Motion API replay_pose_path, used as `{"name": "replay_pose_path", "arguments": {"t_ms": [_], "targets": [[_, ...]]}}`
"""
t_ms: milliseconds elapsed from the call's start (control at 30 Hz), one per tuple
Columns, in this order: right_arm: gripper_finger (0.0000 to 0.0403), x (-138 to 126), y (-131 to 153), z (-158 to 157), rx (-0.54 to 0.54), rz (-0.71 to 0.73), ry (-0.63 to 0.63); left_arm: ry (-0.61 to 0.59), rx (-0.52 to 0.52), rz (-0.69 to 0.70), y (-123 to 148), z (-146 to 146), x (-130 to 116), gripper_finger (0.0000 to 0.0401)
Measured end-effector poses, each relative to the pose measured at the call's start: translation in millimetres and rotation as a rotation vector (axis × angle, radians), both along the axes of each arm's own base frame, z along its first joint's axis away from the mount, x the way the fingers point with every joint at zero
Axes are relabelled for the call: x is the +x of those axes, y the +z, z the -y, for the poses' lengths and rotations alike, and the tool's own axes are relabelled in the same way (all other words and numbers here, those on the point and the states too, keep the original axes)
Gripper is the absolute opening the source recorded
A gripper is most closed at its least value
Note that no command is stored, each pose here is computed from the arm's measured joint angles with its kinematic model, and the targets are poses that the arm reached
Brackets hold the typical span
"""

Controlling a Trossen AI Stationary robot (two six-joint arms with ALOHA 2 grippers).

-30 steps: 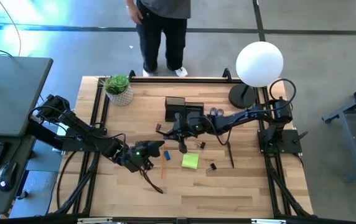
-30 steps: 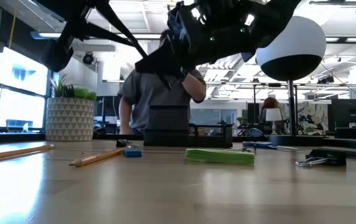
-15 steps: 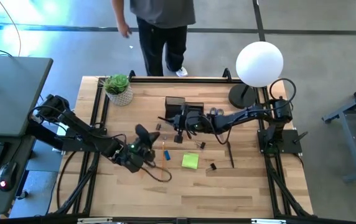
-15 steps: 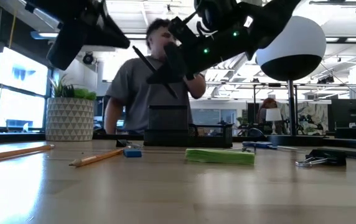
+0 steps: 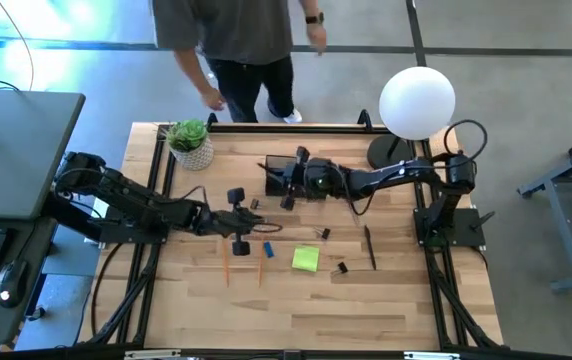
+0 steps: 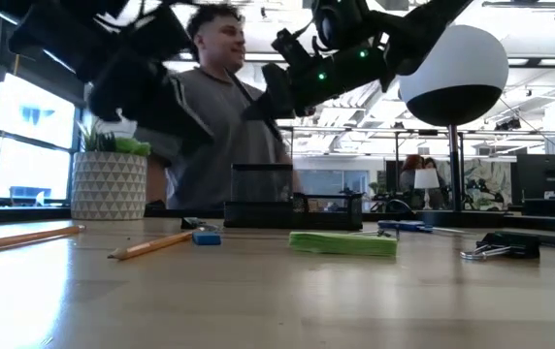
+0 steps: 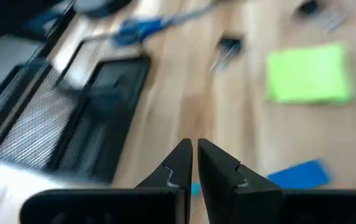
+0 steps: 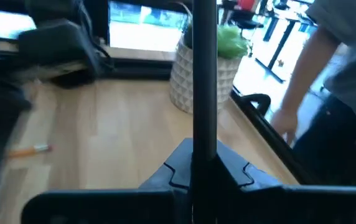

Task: Pick and place office supplies into organizer
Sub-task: Put the black pen into the black desk organizer

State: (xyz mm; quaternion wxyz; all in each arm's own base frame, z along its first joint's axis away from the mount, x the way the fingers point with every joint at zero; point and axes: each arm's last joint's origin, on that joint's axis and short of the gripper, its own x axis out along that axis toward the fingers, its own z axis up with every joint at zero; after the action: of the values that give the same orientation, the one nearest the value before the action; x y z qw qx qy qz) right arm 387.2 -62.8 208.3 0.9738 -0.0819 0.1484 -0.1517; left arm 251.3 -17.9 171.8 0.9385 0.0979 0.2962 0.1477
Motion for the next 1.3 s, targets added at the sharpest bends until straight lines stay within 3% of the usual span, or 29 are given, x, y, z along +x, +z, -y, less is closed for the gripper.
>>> {"name": "replay_pose_path", "arguments": {"t_ms": [267, 600, 733, 1067, 1300], "targets": [[0.0051, -3, -3, 23, 0.052, 0.003, 0.004, -0.102, -0.109, 0.261, 22, -25, -13, 0.0017], [0.0019, -7, 6, 46, 0.049, 0.111, -0.007, -0.094, -0.155, 0.539, 23, -62, -38, 0.0017], [0.0034, -10, 4, 60, 0.069, 0.128, -0.043, -0.072, -0.184, 0.555, 23, -73, -42, 0.0017], [0.002, -1, -28, 75, 0.107, 0.166, -0.026, -0.236, -0.269, 0.565, 24, -70, -42, 0.0017], [0.0043, 3, -44, 76, 0.118, 0.154, -0.032, -0.264, -0.295, 0.597, 28, -69, -41, 0.0017]]}}
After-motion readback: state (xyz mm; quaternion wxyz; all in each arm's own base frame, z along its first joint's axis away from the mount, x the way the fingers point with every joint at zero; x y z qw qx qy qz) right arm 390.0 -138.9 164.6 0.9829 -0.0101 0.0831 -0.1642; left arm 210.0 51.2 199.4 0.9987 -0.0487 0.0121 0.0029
